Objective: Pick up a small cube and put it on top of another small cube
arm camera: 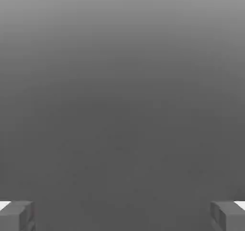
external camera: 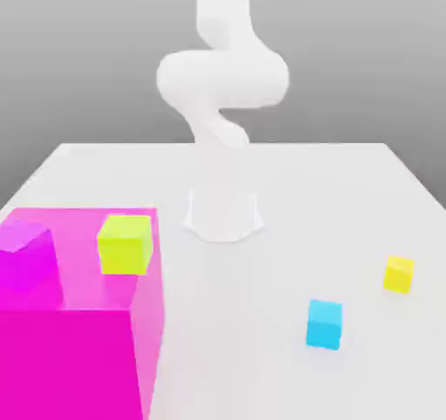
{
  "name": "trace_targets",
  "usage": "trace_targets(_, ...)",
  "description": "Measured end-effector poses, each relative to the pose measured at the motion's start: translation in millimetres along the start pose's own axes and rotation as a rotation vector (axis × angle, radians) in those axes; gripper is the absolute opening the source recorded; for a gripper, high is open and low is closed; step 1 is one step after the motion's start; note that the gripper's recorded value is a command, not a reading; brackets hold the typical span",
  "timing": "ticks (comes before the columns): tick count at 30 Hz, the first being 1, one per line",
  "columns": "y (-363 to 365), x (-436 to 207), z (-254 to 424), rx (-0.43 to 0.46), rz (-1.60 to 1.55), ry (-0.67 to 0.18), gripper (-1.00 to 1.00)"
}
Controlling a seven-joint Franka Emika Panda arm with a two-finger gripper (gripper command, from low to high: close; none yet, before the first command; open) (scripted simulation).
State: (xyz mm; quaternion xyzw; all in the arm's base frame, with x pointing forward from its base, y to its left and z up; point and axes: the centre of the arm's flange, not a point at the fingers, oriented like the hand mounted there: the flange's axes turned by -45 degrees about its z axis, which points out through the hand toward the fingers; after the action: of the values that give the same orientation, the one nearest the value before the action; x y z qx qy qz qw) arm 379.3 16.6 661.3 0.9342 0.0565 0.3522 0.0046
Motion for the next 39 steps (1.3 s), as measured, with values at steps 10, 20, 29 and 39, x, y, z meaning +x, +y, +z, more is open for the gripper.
trace_targets(10,-96,-109,220,0.202,-0.571,-0.317,0.0)
trace_targets(20,-172,-303,326,0.463,-1.13,-0.572,0.0)
trace_targets(29,-174,-358,375,0.483,-1.161,-0.593,-1.0)
trace_targets(39,-173,-332,346,0.484,-1.162,-0.595,-1.0)
